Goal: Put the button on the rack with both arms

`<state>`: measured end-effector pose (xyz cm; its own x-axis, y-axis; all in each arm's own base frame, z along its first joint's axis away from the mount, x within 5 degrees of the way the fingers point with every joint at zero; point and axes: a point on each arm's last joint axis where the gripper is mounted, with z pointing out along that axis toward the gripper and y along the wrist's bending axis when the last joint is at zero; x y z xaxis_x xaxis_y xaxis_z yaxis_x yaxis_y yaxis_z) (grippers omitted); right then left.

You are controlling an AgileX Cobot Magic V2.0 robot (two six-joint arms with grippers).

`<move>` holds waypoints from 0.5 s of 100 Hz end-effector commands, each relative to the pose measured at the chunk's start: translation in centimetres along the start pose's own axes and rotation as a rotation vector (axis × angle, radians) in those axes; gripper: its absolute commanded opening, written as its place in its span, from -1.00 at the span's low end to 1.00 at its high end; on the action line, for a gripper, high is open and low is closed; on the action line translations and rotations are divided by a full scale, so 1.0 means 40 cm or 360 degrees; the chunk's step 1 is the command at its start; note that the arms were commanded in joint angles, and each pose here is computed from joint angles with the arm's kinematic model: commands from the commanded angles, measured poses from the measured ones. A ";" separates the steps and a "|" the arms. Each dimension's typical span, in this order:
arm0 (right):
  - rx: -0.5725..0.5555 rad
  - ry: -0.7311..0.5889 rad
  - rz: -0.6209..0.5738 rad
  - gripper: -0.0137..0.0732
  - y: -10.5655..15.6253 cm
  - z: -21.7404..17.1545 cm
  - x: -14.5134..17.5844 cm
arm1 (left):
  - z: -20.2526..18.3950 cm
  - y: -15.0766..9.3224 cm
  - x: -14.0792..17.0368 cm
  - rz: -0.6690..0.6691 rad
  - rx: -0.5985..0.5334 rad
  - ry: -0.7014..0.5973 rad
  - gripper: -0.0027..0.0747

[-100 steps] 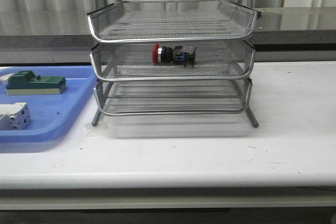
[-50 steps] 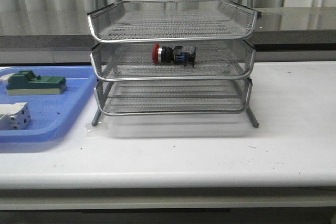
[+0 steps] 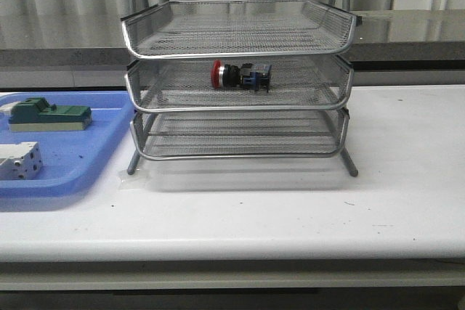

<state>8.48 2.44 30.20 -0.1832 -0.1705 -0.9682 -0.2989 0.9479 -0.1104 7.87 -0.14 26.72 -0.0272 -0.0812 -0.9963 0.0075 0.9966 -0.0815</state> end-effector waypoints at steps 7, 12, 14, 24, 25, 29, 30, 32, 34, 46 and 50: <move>0.0043 -0.0144 -0.0028 -0.83 -0.008 -0.007 -0.035 | -0.001 0.006 -0.039 -0.0024 -0.0055 -0.0145 -0.98; 0.0045 -0.0148 -0.0032 -0.83 -0.008 -0.007 -0.036 | -0.001 0.006 -0.039 -0.0024 -0.0055 -0.0145 -0.98; 0.0048 -0.0151 -0.0037 -0.83 -0.008 -0.007 -0.036 | -0.001 0.006 -0.039 -0.0024 -0.0055 -0.0145 -0.98; 0.0073 -0.0173 -0.0062 -0.83 -0.011 -0.004 -0.032 | -0.001 0.006 -0.039 -0.0024 -0.0055 -0.0145 -0.98; 0.0078 -0.0172 -0.0060 -0.83 -0.011 -0.003 -0.030 | -0.001 0.006 -0.039 -0.0024 -0.0055 -0.0145 -0.98; 0.0102 -0.0203 -0.0049 -0.83 -0.013 -0.003 -0.025 | -0.001 0.006 -0.039 -0.0024 -0.0055 -0.0145 -0.98; 0.0106 -0.0209 -0.0038 -0.83 -0.014 -0.002 -0.022 | -0.001 0.006 -0.039 -0.0024 -0.0055 -0.0145 -0.98; 0.0118 -0.0212 -0.0025 -0.83 -0.015 -0.002 -0.015 | -0.001 0.006 -0.039 -0.0024 -0.0055 -0.0145 -0.98; 0.0130 -0.0226 -0.0004 -0.83 -0.016 -0.003 -0.009 | -0.001 0.006 -0.039 -0.0024 -0.0055 -0.0145 -0.98; 0.0196 -0.0293 0.0083 -0.83 -0.018 -0.016 0.033 | -0.001 0.006 -0.039 -0.0024 -0.0055 -0.0145 -0.98; 0.0219 -0.0315 0.0099 -0.83 -0.018 -0.024 0.047 | -0.001 0.006 -0.039 -0.0024 -0.0055 -0.0145 -0.98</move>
<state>7.90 1.50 27.93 -0.1336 -0.1123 -0.9846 -0.2000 0.9762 -0.0842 7.87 -0.14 26.72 -0.0272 -0.0812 -0.9963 0.0075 0.9966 -0.0815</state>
